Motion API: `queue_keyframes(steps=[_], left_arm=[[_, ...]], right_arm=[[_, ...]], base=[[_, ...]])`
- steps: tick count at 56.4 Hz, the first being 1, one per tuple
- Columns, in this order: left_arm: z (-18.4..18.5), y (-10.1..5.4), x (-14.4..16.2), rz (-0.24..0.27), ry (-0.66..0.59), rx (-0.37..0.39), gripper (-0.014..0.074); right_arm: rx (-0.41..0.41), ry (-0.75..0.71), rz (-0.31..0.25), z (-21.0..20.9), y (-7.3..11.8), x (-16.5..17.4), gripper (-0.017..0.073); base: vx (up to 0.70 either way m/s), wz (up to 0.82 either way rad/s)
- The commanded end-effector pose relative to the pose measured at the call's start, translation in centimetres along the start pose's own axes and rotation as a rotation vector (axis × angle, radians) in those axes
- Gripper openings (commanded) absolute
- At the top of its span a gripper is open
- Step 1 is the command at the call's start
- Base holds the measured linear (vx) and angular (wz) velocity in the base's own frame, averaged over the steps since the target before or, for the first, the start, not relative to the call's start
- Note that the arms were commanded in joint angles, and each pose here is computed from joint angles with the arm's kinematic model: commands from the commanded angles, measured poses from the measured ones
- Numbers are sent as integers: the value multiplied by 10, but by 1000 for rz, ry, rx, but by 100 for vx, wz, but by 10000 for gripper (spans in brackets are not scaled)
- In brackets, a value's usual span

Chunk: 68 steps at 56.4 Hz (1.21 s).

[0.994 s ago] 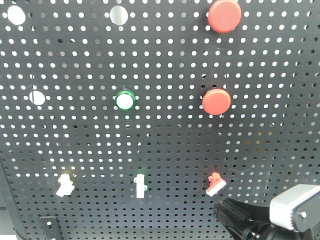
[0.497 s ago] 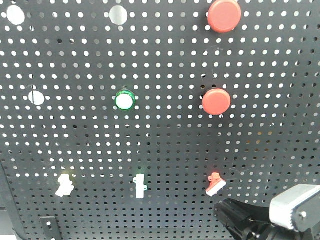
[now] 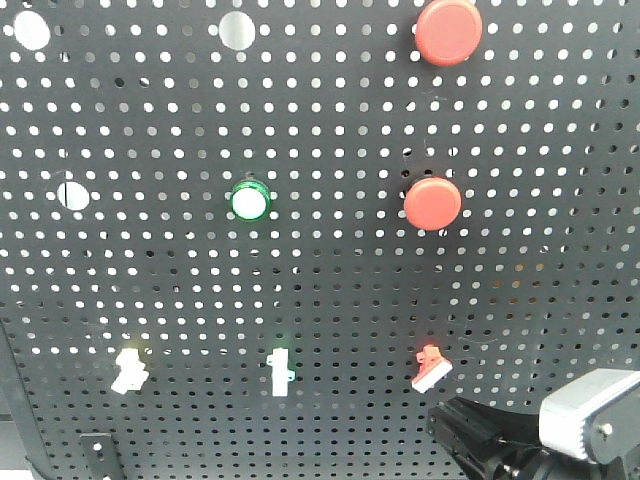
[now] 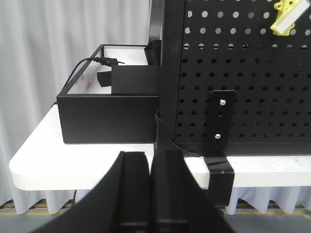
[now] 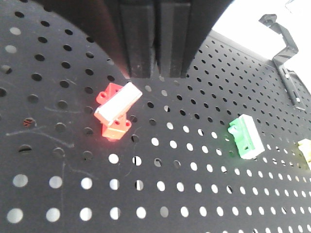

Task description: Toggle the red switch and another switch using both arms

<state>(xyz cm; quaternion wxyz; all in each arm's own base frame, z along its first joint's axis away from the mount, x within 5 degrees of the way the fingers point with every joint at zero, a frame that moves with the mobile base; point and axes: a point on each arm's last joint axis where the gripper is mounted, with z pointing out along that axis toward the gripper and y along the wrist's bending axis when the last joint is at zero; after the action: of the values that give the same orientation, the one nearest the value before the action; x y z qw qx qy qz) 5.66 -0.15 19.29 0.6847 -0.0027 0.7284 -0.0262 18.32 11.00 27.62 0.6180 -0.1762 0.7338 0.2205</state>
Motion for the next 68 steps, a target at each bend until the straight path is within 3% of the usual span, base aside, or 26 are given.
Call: queue_keyframes(steps=[1, 7, 15, 19, 23, 31, 40, 50, 68], left_arm=[[0, -1, -1, -8, -68, 8, 3], [0, -1, -1, -8, -68, 8, 3], [0, -1, -1, -8, -68, 8, 3], [0, -1, -1, -8, -68, 8, 3], [0, -1, -1, -8, -68, 8, 3], [0, -1, -1, -8, -68, 8, 3], [0, -1, -1, -8, -68, 8, 3], [0, -1, -1, -7, -65, 8, 3], [0, -1, -1, -7, -64, 7, 3]], right_arm=[[-22, -119, -7, -2, 2, -19, -6], [-17, -118, -25, -2, 2, -19, -6], [27, -115, -166, -25, 0, -29, -6], [87, -103, -213, -50, -5, -36, -6], [173, -98, -218, -75, -14, -37, -6], [417, -181, -214, -133, -28, 0, -6], [567, -228, -187, -165, -26, 55, -6], [556, -65, -72, -156, -31, 94, -6], [532, -67, -64, -152, -32, 108, -6]], base=[[0, 0], [0, 0], [0, 0], [0, 0], [0, 0], [0, 0], [0, 0], [0, 0], [0, 0]])
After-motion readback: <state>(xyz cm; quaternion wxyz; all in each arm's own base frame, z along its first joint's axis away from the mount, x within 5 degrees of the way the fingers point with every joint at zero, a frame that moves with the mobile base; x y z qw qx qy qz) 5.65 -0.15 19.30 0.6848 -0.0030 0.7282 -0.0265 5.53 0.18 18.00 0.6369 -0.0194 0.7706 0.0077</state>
